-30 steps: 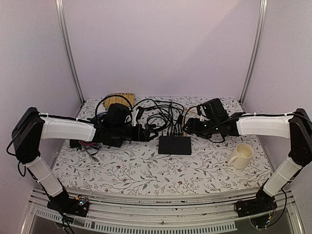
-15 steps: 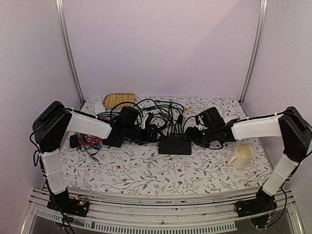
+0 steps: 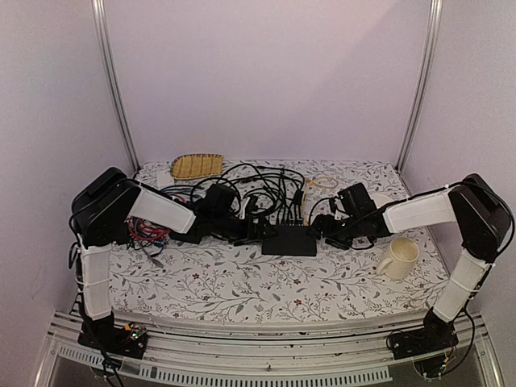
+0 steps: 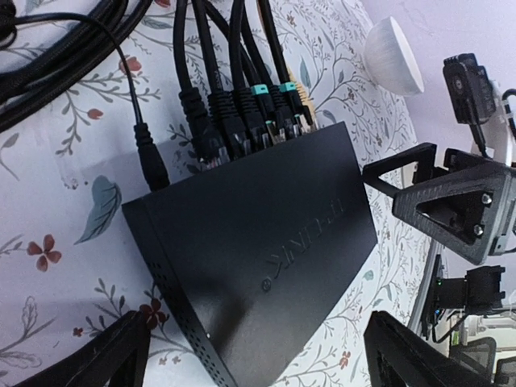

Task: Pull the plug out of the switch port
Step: Move the switch port to the center of the board.

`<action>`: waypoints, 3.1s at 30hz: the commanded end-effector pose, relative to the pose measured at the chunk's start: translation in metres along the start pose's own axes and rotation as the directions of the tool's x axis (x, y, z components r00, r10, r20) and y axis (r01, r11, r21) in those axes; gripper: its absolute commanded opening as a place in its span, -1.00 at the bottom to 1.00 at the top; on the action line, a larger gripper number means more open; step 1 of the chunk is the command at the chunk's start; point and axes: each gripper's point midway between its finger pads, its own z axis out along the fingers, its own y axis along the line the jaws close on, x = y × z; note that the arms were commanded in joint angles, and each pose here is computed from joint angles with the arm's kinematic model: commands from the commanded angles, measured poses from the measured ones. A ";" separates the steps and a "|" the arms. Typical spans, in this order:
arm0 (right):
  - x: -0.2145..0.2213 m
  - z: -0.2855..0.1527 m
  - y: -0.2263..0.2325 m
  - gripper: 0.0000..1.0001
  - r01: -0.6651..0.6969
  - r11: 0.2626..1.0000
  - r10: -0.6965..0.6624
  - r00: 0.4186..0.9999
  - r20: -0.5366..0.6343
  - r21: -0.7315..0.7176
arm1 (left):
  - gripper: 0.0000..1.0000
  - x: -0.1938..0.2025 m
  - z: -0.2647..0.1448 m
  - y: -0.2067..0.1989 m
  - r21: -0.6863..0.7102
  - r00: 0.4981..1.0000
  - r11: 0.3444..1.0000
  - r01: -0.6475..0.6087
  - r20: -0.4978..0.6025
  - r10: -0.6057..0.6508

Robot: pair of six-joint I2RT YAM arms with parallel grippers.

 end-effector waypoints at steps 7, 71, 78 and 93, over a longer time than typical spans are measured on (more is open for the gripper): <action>0.006 0.014 0.007 0.59 0.025 0.997 -0.030 0.997 -0.065 -0.069 | 0.88 0.004 0.017 0.007 0.020 0.999 0.999 0.049 -0.025 -0.049; 0.083 0.022 0.055 0.51 0.071 0.952 -0.166 0.937 -0.307 -0.299 | 0.78 0.013 -0.015 -0.048 0.390 0.974 0.906 0.163 0.081 -0.211; 0.102 0.018 0.058 0.51 0.122 0.952 -0.213 0.923 -0.321 -0.281 | 0.78 0.009 -0.010 -0.039 0.346 0.976 0.923 0.170 0.073 -0.207; 0.102 0.016 0.078 0.51 0.101 0.934 -0.208 0.933 -0.293 -0.341 | 0.75 0.014 -0.022 -0.058 0.399 0.984 0.906 0.140 0.050 -0.174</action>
